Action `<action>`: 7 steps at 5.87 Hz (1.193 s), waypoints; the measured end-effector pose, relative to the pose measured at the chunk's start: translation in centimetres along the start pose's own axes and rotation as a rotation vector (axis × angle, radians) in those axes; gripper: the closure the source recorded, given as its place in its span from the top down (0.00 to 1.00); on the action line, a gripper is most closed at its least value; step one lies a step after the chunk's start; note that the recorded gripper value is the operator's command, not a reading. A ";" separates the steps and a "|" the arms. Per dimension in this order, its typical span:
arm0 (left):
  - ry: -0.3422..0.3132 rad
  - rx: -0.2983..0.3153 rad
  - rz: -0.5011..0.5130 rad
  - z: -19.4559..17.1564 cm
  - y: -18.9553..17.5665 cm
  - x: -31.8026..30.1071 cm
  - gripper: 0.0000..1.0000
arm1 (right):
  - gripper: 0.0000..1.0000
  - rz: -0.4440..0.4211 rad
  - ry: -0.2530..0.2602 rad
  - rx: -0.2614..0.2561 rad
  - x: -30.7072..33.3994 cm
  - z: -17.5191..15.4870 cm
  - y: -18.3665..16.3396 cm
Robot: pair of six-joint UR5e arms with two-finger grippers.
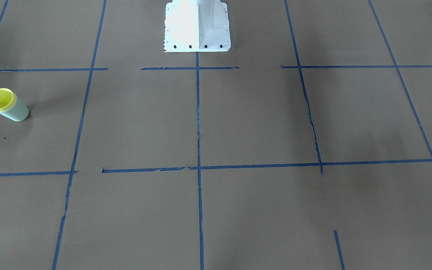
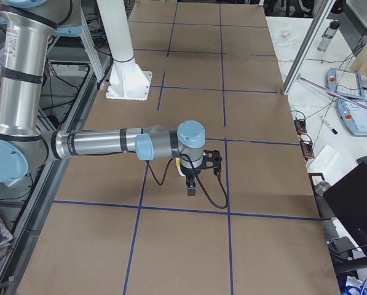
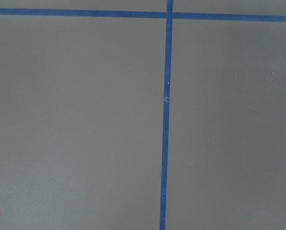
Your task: Transfer and stack yellow cup on green cup
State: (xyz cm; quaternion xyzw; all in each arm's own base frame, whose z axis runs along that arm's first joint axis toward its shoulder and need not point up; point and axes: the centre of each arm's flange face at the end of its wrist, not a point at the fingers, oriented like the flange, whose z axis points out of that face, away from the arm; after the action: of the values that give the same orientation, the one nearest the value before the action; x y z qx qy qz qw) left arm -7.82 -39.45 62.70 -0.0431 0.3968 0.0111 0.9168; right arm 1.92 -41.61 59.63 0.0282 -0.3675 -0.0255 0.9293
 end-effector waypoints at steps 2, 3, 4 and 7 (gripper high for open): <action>0.004 -0.008 -0.001 0.5 1.1 -0.3 1.00 | 1.00 0.010 0.004 -0.007 0.5 0.5 0.0; 0.003 -0.009 -0.003 0.5 1.3 -0.2 1.00 | 1.00 0.016 -0.003 -0.015 0.7 0.8 0.2; 0.000 -0.012 -0.005 0.5 1.4 -0.3 1.00 | 1.00 0.018 -0.043 -0.018 0.6 0.8 0.3; 0.004 -0.004 0.006 0.1 1.2 0.3 1.00 | 1.00 0.018 -0.106 0.002 0.8 -0.4 0.6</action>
State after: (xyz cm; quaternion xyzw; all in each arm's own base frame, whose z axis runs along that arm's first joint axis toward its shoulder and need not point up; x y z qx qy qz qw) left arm -7.61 -38.23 62.51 -0.0435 0.3985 0.0144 0.9160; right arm 2.81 -41.08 59.92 0.0247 -0.4166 -0.0183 0.9086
